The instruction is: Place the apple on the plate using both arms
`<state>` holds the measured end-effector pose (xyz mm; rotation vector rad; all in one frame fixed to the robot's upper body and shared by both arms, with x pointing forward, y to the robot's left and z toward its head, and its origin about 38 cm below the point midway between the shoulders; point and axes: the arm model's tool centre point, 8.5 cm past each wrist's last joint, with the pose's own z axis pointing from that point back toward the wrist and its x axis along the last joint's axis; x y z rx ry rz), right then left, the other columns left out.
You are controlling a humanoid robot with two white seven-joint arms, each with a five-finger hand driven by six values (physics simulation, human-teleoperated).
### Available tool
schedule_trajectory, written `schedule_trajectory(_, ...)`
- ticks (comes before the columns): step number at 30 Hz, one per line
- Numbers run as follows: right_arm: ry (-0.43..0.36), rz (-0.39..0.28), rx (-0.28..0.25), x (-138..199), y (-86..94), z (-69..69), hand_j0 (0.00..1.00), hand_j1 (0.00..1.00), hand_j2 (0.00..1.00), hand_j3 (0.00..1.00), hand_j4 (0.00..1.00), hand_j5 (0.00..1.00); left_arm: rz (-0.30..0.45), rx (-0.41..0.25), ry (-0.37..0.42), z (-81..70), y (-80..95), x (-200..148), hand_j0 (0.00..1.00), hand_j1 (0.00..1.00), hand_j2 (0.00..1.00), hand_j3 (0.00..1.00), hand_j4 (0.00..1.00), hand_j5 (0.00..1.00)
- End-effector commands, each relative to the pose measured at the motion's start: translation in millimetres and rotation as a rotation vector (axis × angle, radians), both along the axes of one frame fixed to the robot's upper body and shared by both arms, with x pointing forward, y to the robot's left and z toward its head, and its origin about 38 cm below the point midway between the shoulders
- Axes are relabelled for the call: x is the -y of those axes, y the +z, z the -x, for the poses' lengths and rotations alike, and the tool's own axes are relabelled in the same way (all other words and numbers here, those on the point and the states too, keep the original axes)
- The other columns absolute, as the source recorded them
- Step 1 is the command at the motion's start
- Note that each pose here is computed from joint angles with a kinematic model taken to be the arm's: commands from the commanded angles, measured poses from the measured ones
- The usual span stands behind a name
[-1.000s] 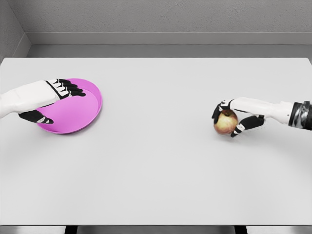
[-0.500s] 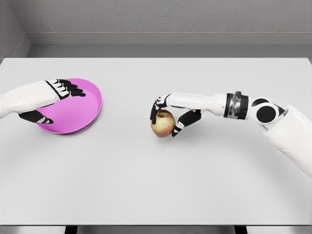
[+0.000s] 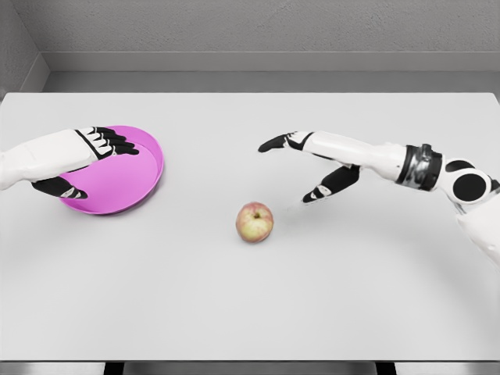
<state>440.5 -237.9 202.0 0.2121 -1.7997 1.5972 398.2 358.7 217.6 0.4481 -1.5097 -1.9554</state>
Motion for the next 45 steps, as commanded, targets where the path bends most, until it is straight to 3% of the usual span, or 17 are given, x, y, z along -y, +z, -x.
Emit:
schedule_trajectory(1,-0.124,-0.039,0.095,51,44.4,-9.6,1.0,1.0,1.0,1.0,1.0,1.0,-0.007,-0.002,-0.002,-0.5,-0.5,1,1.0,1.0,1.0,1.0,1.0,1.0)
schedule_trajectory(3,-0.169,-0.071,0.142,66,61.9,-11.9,1.0,1.0,1.0,1.0,1.0,1.0,-0.009,-0.037,-0.03,-2.0,-10.4,15,1.0,1.0,1.0,1.0,1.0,1.0)
schedule_trajectory(6,-0.186,-0.065,0.155,74,67.3,-11.8,1.0,1.0,1.0,1.0,1.0,1.0,0.012,-0.083,-0.111,-8.1,-24.9,59,1.0,1.0,1.0,1.0,1.0,1.0)
schedule_trajectory(8,-0.187,-0.064,0.15,74,64.5,-10.7,1.0,1.0,1.0,1.0,1.0,1.0,-0.011,-0.1,-0.193,-18.7,-19.1,97,1.0,1.0,1.0,1.0,1.0,1.0)
schedule_trajectory(11,-0.196,-0.052,0.142,77,57.7,-8.8,1.0,1.0,1.0,1.0,1.0,1.0,0.0,-0.034,-0.281,-33.5,10.0,137,1.0,1.0,1.0,1.0,1.0,1.0)
schedule_trajectory(13,-0.222,0.013,0.173,82,57.2,-10.1,1.0,1.0,1.0,1.0,1.0,1.0,0.058,-0.025,-0.399,-29.5,9.4,198,1.0,1.0,1.0,1.0,1.0,1.0)
schedule_trajectory(15,-0.231,0.006,0.179,84,58.6,-10.1,1.0,1.0,1.0,1.0,1.0,1.0,0.007,-0.065,-0.539,-15.1,-3.5,252,1.0,1.0,1.0,1.0,1.0,1.0)
schedule_trajectory(17,-0.236,0.011,0.18,87,59.4,-10.0,1.0,1.0,1.0,1.0,1.0,1.0,-0.059,-0.029,-0.566,-11.6,-9.8,268,1.0,1.0,1.0,1.0,1.0,1.0)
schedule_trajectory(22,-0.244,0.011,0.169,89,55.2,-9.4,1.0,1.0,1.0,1.0,1.0,1.0,-0.149,0.017,-0.547,-17.0,-10.0,260,1.0,1.0,1.0,1.0,1.0,1.0)
schedule_trajectory(26,-0.246,0.013,0.163,90,52.1,-8.8,1.0,1.0,1.0,1.0,1.0,1.0,-0.228,-0.027,-0.571,-10.8,-27.4,258,1.0,1.0,1.0,1.0,1.0,1.0)
schedule_trajectory(32,-0.26,0.038,0.172,93,50.4,-8.4,1.0,1.0,1.0,1.0,1.0,1.0,-0.251,-0.032,-0.578,-8.6,-33.2,258,1.0,1.0,1.0,1.0,1.0,1.0)
schedule_trajectory(36,-0.261,0.042,0.17,94,49.7,-8.0,1.0,1.0,1.0,1.0,1.0,1.0,-0.266,-0.048,-0.59,-5.0,-40.3,259,0.93,0.93,0.93,0.93,0.93,0.93)
schedule_trajectory(45,-0.261,0.042,0.167,94,48.3,-7.6,1.0,1.0,1.0,1.0,1.0,1.0,-0.261,-0.043,-0.602,-2.3,-38.7,262,0.93,0.93,0.93,0.93,0.93,0.93)
